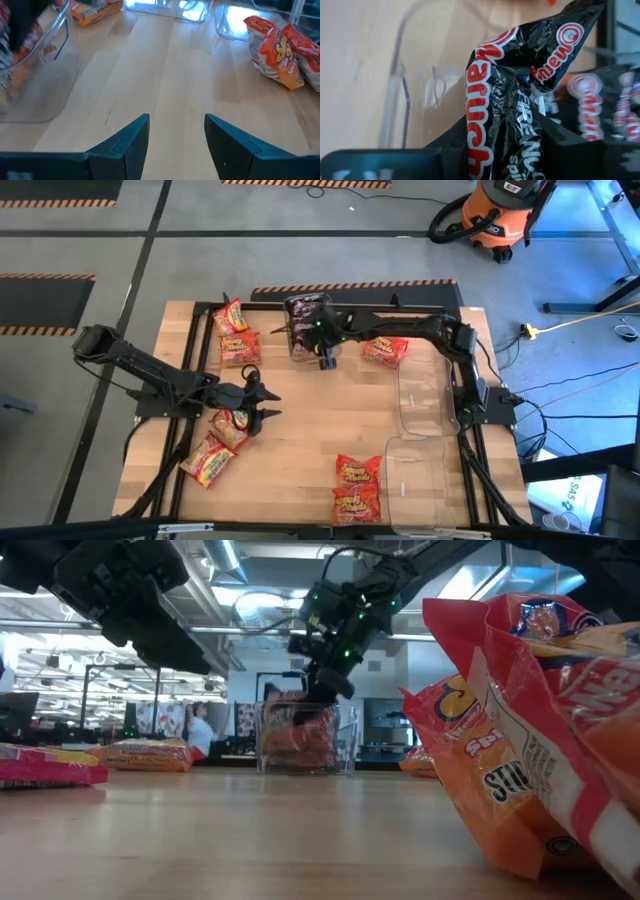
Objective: Sort Maruchan noodles
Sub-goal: Put the black noodle pack into the top transparent bin
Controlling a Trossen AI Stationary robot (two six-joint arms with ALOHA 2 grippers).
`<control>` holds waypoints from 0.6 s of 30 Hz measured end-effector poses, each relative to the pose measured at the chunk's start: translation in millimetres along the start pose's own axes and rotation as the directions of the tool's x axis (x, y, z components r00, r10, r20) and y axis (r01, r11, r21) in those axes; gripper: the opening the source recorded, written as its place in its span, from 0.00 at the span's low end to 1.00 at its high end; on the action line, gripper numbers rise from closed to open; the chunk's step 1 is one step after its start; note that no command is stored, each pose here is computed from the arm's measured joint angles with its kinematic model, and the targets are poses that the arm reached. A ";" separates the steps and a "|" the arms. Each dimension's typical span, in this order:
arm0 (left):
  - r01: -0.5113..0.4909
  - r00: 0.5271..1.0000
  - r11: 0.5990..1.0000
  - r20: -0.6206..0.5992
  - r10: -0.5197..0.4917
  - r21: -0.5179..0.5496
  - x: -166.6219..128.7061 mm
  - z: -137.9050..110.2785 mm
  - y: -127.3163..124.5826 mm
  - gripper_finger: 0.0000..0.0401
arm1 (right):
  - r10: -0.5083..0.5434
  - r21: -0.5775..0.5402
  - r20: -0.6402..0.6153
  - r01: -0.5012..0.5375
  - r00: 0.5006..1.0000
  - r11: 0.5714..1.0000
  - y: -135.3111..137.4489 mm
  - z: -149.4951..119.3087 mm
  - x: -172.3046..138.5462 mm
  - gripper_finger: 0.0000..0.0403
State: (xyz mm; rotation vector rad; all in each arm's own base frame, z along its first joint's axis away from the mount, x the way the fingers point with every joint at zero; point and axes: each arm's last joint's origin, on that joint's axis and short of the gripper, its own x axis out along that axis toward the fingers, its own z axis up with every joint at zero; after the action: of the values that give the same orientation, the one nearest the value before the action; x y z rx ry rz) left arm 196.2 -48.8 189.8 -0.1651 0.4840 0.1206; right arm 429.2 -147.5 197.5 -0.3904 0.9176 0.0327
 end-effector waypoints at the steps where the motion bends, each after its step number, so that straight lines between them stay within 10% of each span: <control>1: 0.001 1.000 1.000 0.002 -0.001 0.000 0.0 0.2 -0.1 0.46 | -0.008 -0.003 -0.018 0.008 1.000 1.000 1.2 -1.7 4.1 0.29; 10: 0.002 1.000 1.000 0.003 -0.002 -0.005 0.0 0.3 -0.1 0.46 | -0.018 0.006 -0.063 0.018 0.998 1.000 4.1 -7.7 17.2 0.31; 18: 0.019 1.000 1.000 -0.003 -0.019 -0.008 0.0 0.1 -0.6 0.46 | -0.037 0.014 -0.064 0.038 0.997 0.999 2.4 -7.4 17.0 0.53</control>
State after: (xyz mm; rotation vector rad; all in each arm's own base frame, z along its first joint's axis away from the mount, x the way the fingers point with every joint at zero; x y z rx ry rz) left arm 196.4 -49.4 190.0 -0.1776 0.4849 0.1039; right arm 433.5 -150.2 179.5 -0.3963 0.9723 -0.0211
